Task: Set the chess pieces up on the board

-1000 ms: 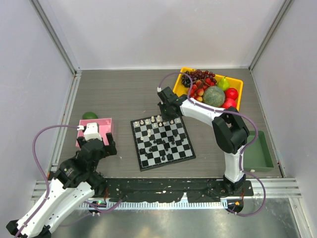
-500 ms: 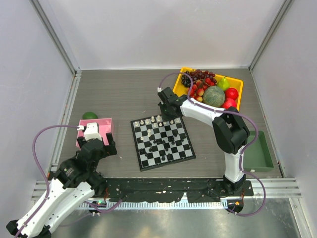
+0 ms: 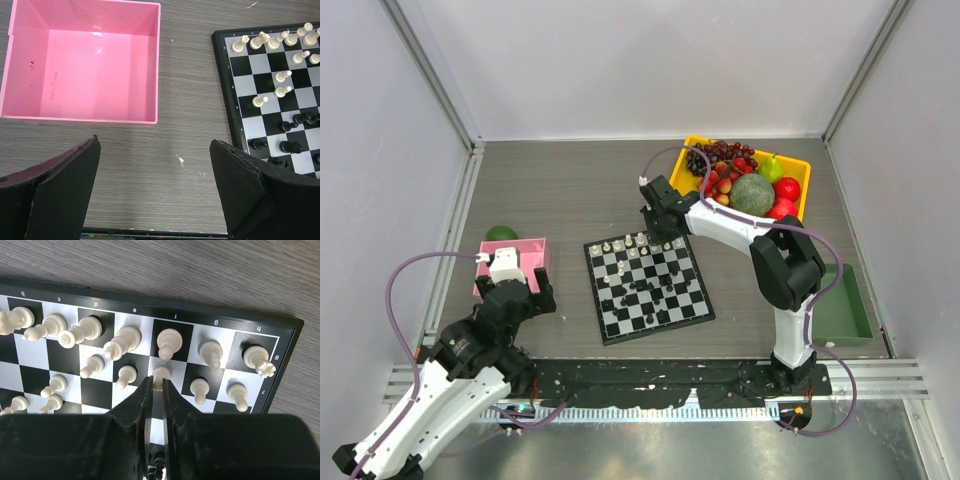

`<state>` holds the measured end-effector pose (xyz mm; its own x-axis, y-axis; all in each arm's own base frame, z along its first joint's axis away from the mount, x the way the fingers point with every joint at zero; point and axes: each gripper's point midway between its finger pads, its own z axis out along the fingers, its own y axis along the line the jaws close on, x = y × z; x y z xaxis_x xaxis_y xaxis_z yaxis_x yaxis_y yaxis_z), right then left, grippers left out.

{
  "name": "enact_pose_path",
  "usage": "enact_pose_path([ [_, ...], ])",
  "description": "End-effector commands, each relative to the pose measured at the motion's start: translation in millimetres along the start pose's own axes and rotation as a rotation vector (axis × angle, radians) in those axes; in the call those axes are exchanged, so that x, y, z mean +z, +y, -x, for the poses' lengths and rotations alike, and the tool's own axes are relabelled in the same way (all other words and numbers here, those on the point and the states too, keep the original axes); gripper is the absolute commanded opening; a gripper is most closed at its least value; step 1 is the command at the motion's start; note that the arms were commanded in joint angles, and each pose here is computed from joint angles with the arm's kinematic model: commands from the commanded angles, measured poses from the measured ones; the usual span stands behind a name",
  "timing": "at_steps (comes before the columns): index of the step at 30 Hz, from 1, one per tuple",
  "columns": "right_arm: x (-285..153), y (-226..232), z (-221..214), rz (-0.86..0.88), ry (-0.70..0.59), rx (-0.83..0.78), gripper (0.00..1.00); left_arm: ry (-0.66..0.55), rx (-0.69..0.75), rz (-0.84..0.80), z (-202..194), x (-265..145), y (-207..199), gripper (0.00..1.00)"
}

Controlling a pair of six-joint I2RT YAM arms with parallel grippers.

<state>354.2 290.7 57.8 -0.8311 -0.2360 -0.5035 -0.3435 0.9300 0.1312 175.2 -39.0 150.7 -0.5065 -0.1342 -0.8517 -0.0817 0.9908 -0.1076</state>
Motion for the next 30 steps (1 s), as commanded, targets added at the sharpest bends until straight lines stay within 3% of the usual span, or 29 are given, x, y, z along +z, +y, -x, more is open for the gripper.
enact_pose_path([
  [1, -14.4, -5.2, 4.4, -0.015, -0.023, -0.006, 0.18, -0.034, -0.024, -0.009, 9.6, 1.3, -4.7, 0.99],
  [20, -16.9, -4.6, 3.9, -0.011, -0.018, -0.006, 0.17, -0.032, -0.021, -0.007, 9.1, 1.5, -4.5, 0.99],
  [30, -27.3, 11.3, 20.0, 0.050, -0.054, -0.016, 0.35, -0.036, -0.022, -0.008, 10.0, 0.9, -4.2, 0.99],
])
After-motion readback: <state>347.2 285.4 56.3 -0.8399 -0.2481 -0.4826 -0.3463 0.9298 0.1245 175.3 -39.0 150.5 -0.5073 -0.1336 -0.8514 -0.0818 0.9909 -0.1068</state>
